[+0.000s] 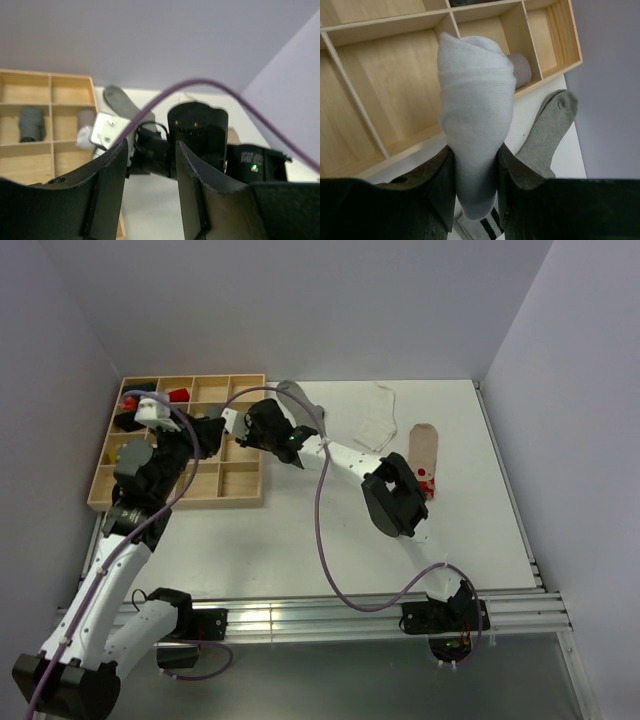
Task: Roll the socks
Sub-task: Place the sock in the storage box.
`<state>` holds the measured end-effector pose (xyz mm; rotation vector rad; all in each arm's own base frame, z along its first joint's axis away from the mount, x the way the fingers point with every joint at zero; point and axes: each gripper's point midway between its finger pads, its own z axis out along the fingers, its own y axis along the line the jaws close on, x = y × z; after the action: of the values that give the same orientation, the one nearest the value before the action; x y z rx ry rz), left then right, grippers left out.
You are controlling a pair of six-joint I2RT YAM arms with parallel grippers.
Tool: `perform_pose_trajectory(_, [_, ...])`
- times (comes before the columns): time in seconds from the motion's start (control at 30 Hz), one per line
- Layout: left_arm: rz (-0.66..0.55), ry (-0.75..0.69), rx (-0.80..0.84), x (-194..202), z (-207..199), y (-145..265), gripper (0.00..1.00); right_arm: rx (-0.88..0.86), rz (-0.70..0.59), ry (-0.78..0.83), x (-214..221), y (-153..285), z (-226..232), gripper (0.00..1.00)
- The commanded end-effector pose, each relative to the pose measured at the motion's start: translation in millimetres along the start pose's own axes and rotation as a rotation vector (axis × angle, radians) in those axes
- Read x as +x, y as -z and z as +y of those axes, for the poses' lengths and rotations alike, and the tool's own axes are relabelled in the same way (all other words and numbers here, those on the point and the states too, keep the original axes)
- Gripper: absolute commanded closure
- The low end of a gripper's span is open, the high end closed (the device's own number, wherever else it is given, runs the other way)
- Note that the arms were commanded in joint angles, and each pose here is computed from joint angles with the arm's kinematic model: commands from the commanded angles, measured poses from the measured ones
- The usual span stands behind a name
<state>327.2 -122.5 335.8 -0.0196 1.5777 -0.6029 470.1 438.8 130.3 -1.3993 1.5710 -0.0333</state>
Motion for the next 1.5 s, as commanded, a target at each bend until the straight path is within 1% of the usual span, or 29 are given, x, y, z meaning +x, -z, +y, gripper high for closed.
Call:
perform_pose_trajectory(0.0, [-0.207, 0.014, -0.024, -60.5, -2.7, 19.6, 0.52, 0.043, -0.102, 0.001, -29.9, -0.8, -16.5, 1.0])
perform_pose_trajectory(0.13, [-0.227, 0.003, -0.028, -71.5, -2.7, 22.4, 0.52, 0.007, -0.109, 0.014, -32.1, -7.9, -6.4, 1.0])
perform_pose_trajectory(0.37, [-0.225, 0.011, -0.033, -68.9, 5.6, 21.6, 0.52, -0.077, -0.12, 0.041, -34.2, -21.8, 16.0, 1.0])
perform_pose_trajectory(0.6, [-0.213, 0.015, -0.036, -64.2, 10.7, 20.6, 0.51, -0.125, -0.135, 0.044, -39.0, -27.8, 22.4, 1.0])
perform_pose_trajectory(1.07, [-0.18, 0.045, -0.018, -52.2, 15.6, 13.5, 0.52, -0.219, -0.118, 0.033, -32.7, -33.2, 45.1, 1.0])
perform_pose_trajectory(1.47, [-0.167, 0.057, -0.01, -47.5, 17.0, 10.8, 0.52, -0.238, -0.108, 0.033, -28.7, -36.6, 49.6, 1.0])
